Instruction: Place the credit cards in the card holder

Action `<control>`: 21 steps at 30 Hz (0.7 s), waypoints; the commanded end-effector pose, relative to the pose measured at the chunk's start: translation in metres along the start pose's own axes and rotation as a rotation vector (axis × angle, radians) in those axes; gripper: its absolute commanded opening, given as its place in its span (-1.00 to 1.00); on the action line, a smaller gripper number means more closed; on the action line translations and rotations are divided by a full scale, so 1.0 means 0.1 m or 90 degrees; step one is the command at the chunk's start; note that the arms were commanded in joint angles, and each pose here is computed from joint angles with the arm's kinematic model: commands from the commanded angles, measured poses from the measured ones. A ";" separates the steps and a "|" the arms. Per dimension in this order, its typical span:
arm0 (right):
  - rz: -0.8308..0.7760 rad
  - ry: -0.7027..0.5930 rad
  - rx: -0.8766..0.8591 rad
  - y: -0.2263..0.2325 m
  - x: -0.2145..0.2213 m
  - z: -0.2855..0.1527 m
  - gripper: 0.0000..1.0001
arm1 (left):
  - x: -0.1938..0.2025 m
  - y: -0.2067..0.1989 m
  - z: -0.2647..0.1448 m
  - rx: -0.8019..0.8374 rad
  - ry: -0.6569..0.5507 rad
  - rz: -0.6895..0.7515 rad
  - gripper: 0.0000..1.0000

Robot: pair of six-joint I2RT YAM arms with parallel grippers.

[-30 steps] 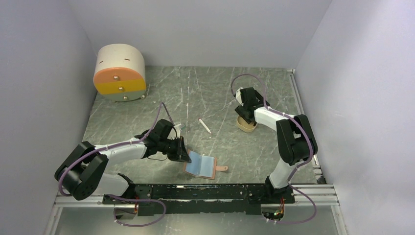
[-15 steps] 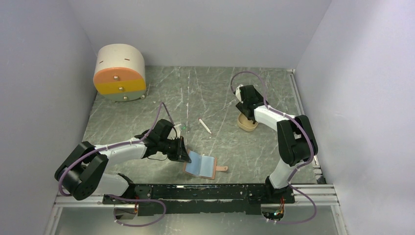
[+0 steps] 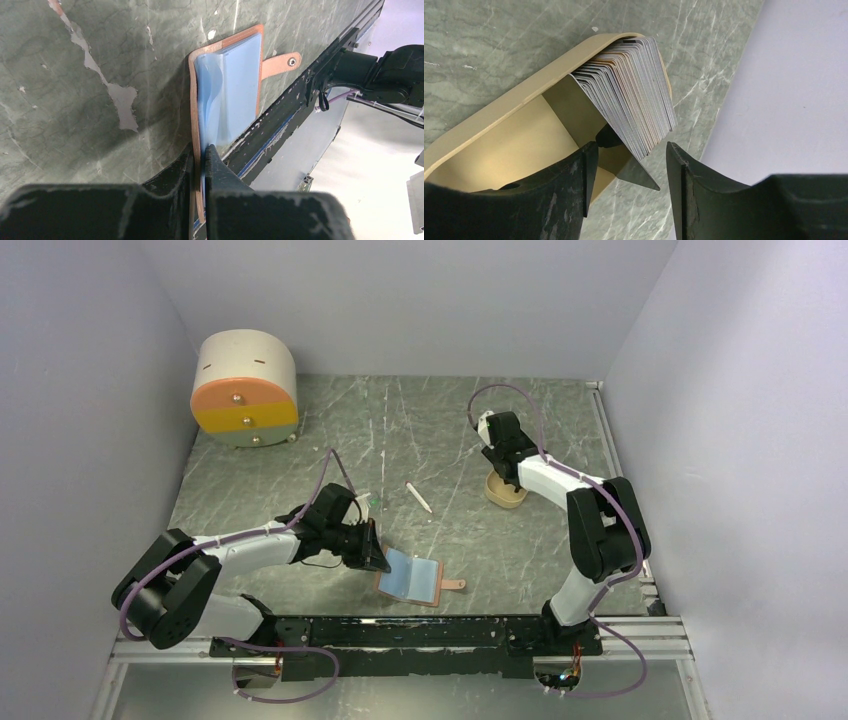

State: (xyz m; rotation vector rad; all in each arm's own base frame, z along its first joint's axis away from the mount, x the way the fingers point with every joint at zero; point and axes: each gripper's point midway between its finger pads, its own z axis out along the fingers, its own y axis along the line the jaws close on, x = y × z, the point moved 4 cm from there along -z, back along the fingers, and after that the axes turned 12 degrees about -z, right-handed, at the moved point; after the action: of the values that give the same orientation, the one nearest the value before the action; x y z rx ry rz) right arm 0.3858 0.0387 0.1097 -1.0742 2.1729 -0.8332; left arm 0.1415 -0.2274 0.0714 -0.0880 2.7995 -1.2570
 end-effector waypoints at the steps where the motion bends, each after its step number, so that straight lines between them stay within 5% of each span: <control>1: 0.026 -0.033 0.027 -0.14 -0.14 -0.11 0.09 | -0.05 -0.11 -0.03 0.025 -0.008 0.011 -0.82; 21: 0.014 -0.034 0.012 -0.07 -0.23 -0.20 -0.38 | -0.03 -0.08 -0.03 0.024 -0.006 0.010 -0.82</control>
State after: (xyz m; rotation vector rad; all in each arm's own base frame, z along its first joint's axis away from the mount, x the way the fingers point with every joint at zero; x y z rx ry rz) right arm 0.3803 0.0515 0.1132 -1.0982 2.1746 -0.8325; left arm 0.1415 -0.2275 0.0714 -0.0883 2.7997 -1.2575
